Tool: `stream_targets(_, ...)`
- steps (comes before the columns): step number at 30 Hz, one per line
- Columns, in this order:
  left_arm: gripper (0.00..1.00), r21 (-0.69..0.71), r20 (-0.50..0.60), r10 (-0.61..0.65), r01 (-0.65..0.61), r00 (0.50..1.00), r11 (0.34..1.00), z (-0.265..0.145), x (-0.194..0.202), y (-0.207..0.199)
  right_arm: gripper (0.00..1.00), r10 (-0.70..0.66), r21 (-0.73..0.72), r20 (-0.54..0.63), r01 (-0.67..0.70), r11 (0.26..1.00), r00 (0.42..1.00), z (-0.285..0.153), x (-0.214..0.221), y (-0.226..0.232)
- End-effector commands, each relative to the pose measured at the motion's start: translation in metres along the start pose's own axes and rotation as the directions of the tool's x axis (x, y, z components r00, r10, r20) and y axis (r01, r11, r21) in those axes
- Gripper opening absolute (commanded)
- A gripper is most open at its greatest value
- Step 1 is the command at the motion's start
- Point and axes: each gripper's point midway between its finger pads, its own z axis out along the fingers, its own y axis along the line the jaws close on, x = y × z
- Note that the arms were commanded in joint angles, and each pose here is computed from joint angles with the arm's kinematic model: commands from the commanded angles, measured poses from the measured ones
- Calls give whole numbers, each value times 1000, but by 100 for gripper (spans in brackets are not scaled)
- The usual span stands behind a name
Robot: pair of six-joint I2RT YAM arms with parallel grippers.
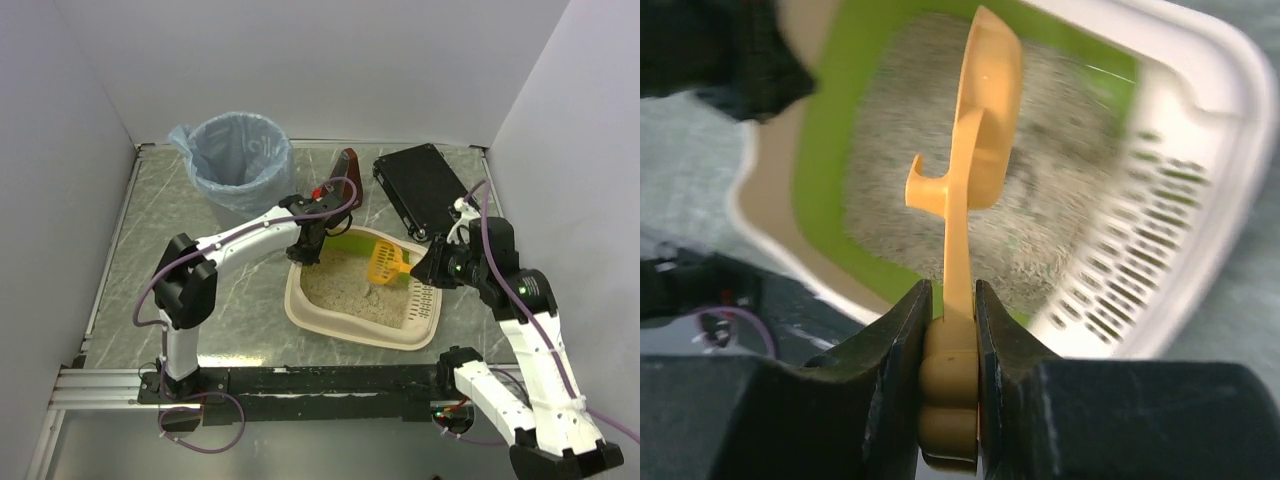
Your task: Clean the litter box
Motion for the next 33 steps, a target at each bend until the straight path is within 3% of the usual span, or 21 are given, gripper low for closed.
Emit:
stream_targets(1, 1, 44, 47, -106, 104, 993, 994, -23, -3, 1, 0, -12, 173, -50, 21, 985, 999, -13, 3, -25)
stream_targets(5, 1, 62, 106, -103, 97, 989, 993, -32, -16, 0, 0, -29, 208, -24, 34, 977, 999, -15, -6, -30)
stream_targets(12, 1, 100, 186, -47, 29, 981, 995, -35, -29, -4, 0, -116, 380, -127, 156, 912, 985, 6, -18, -30)
stream_targets(14, 1, 114, 218, -40, 15, 975, 993, -37, -29, -4, 0, -133, 358, -169, 186, 915, 977, 13, -15, -20)
stream_targets(22, 1, 52, 444, -79, 62, 892, 997, -52, -68, 18, 0, -207, 315, -127, 238, 919, 970, 6, -21, -14)
stream_targets(29, 1, -10, 417, -84, 97, 905, 995, -45, -76, 19, 0, -270, 318, -146, 304, 898, 952, -11, -23, -15)
stream_targets(33, 1, 26, 402, -101, 99, 910, 995, -41, -75, 9, 0, -293, 330, -180, 338, 881, 939, -11, -30, -12)
